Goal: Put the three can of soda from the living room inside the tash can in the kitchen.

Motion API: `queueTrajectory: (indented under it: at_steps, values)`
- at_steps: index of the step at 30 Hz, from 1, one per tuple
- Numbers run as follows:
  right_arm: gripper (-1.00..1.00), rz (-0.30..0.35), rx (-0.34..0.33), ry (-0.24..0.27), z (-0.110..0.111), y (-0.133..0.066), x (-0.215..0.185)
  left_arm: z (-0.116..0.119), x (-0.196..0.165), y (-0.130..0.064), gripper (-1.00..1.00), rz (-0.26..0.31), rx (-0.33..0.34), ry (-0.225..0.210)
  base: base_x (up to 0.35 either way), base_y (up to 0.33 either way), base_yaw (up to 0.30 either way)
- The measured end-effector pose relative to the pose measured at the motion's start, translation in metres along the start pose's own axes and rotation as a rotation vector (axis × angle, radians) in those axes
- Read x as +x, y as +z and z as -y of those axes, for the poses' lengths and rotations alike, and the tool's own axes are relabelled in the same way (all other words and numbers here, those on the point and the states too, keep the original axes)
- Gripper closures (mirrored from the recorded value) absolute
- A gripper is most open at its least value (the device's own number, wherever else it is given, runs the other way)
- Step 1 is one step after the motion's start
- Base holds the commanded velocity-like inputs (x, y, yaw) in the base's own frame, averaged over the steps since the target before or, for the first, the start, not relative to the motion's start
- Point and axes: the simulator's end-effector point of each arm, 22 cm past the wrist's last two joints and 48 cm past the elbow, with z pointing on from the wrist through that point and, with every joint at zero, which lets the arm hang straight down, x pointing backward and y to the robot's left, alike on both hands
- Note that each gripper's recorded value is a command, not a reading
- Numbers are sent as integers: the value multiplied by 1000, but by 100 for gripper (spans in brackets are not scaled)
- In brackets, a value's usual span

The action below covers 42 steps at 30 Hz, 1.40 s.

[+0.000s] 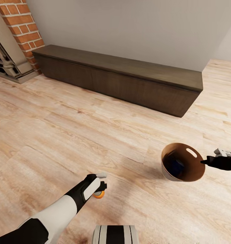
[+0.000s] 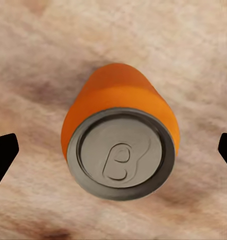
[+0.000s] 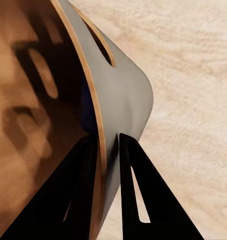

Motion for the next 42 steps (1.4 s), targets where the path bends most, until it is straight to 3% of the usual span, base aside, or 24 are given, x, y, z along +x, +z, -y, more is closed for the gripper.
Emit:
queueTrajectory:
  at_steps: [10,24,32,42]
  values:
    - [100,-37,8,5,6,20,12,-1,15,19,-100,-40,-3,1,0,0,0]
    - [100,-32,6,3,4,18,10,-1,15,20,-100,-29,-4,-7,0,0,0]
    - [100,-31,6,3,4,18,9,6,10,20,-100,-6,30,-17,0,0,0]
    - [100,-30,6,3,4,18,9,2,16,24,-100,-17,39,-22,0,0,0]
